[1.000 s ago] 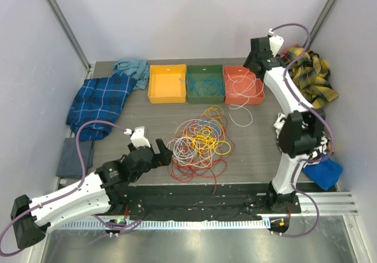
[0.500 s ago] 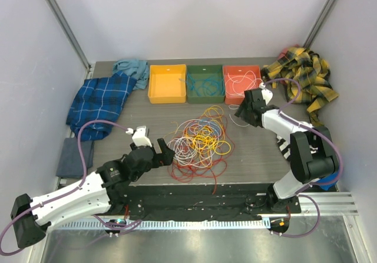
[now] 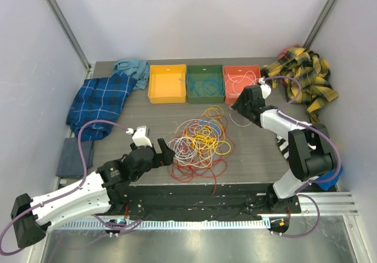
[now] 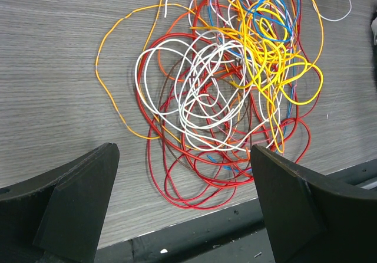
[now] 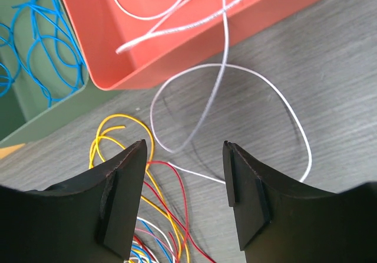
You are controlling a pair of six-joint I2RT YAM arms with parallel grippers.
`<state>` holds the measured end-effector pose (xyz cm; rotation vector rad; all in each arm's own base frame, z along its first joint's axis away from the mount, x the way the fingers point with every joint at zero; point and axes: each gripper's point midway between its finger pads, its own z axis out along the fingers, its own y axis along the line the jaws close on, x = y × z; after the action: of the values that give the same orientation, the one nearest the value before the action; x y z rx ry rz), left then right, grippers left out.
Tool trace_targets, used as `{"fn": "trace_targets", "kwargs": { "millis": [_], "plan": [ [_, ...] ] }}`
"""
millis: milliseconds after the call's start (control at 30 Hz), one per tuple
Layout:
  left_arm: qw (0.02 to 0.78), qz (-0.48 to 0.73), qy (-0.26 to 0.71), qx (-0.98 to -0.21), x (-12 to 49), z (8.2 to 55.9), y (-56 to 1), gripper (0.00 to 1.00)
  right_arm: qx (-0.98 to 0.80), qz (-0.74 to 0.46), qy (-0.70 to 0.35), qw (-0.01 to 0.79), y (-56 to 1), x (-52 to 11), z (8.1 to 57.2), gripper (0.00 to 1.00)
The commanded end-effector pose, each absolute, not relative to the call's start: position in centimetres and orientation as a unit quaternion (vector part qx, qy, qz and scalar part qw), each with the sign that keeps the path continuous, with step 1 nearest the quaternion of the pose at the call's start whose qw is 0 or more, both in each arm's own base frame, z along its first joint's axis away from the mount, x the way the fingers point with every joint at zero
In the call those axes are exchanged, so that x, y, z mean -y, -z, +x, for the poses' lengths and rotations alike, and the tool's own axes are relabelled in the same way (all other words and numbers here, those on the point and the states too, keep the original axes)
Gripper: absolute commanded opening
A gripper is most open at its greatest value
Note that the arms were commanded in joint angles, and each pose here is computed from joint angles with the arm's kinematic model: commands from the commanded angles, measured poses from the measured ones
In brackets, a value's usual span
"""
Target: Untangle the cables
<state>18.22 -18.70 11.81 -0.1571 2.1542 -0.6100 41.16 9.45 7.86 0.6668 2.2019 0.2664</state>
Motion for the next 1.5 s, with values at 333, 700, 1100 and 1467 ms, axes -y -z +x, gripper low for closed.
{"fn": "trace_targets", "kwargs": {
  "millis": [333,700,1100,1467],
  "plan": [
    [0.475,-0.076,0.246,-0.841,18.2,19.3,-14.9,1.00,-0.833,0.293,-0.109,0.457,-8.9,-9.3,44.9,0.08],
    [0.473,-0.067,0.242,-0.845,18.8,19.6,-14.9,1.00,-0.788,0.261,-0.125,0.543,-22.6,-9.6,48.4,0.01],
    [0.481,-0.086,0.239,-0.839,17.5,19.4,-14.9,1.00,-0.767,0.285,-0.117,0.563,-28.1,-6.8,56.5,0.01],
    [0.479,-0.084,0.231,-0.843,17.5,19.5,-14.7,1.00,-0.799,0.280,-0.075,0.526,-22.2,-6.3,57.8,0.13]
  ]
}}
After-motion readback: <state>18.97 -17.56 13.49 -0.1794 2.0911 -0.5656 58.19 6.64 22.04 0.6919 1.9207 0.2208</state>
